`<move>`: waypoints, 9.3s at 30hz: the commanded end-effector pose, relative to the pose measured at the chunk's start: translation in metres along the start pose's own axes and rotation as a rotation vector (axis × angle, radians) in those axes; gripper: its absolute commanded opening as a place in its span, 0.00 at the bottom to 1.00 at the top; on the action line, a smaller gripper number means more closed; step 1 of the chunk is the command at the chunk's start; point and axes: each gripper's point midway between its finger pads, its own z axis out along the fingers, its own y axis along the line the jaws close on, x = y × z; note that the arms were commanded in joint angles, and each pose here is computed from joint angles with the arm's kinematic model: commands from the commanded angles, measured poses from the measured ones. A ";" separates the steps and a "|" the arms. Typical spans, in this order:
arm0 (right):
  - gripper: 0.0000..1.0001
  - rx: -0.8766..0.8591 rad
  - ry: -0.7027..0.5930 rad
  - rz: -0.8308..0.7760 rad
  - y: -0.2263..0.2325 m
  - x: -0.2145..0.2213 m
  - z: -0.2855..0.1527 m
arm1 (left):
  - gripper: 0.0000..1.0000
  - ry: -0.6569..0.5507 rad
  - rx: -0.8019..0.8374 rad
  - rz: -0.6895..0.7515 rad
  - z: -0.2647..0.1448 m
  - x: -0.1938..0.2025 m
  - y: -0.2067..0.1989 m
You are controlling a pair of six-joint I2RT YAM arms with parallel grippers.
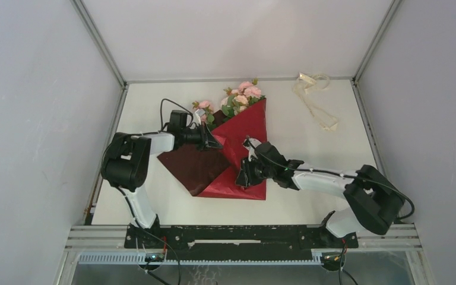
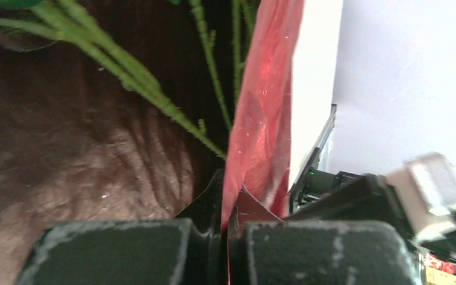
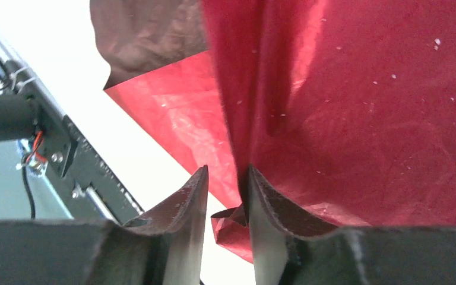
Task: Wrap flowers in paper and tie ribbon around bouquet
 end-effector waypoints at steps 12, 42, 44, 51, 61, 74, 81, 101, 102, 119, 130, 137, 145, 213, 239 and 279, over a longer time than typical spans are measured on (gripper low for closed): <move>0.42 -0.151 0.011 -0.074 0.033 -0.014 -0.033 | 0.00 0.070 -0.219 0.066 0.002 -0.004 0.057; 0.06 -0.017 -0.015 0.113 0.001 -0.001 -0.036 | 0.00 0.071 -0.266 0.124 -0.002 -0.014 0.076; 0.06 -0.059 -0.010 0.110 0.012 -0.012 -0.024 | 0.00 0.073 -0.268 0.122 -0.002 -0.012 0.077; 0.04 -0.097 0.066 0.078 0.030 -0.021 0.030 | 0.03 0.064 -0.274 0.134 -0.004 -0.015 0.075; 0.00 0.016 0.210 0.175 -0.005 0.030 0.060 | 0.48 -0.024 -0.298 0.147 -0.064 -0.036 0.041; 0.00 -0.005 0.198 0.191 0.001 0.033 0.067 | 0.68 -0.132 -0.619 -0.267 -0.185 0.036 0.124; 0.00 0.001 0.192 0.199 0.001 0.032 0.066 | 0.73 -0.061 -0.544 -0.421 -0.159 0.078 0.132; 0.00 0.006 0.196 0.206 -0.004 0.028 0.066 | 0.60 -0.141 -0.345 -0.298 -0.131 0.079 0.075; 0.00 0.008 0.198 0.205 -0.005 0.029 0.066 | 0.58 -0.151 -0.331 -0.291 -0.131 0.078 0.072; 0.00 0.014 0.198 0.207 -0.007 0.030 0.068 | 0.28 -0.205 -0.241 -0.134 -0.131 0.059 0.043; 0.00 -0.003 0.201 0.227 -0.005 0.031 0.072 | 0.00 -0.103 -0.166 0.119 -0.113 0.052 -0.008; 0.00 -0.051 0.165 0.245 0.003 0.021 0.074 | 0.00 0.075 -0.033 0.291 -0.069 0.055 -0.073; 0.00 -0.104 0.059 0.241 0.019 0.003 0.068 | 0.00 0.153 -0.043 0.322 -0.006 0.035 -0.071; 0.55 0.015 -0.465 0.682 -0.111 -0.117 -0.109 | 0.00 0.373 -0.188 0.854 0.100 0.066 -0.028; 0.13 -0.140 -0.268 0.698 -0.111 -0.178 -0.037 | 0.00 0.433 -0.260 1.004 0.102 0.072 -0.023; 0.00 0.035 -0.298 0.677 -0.220 -0.148 -0.034 | 0.43 0.928 -0.184 1.646 0.068 0.231 -0.011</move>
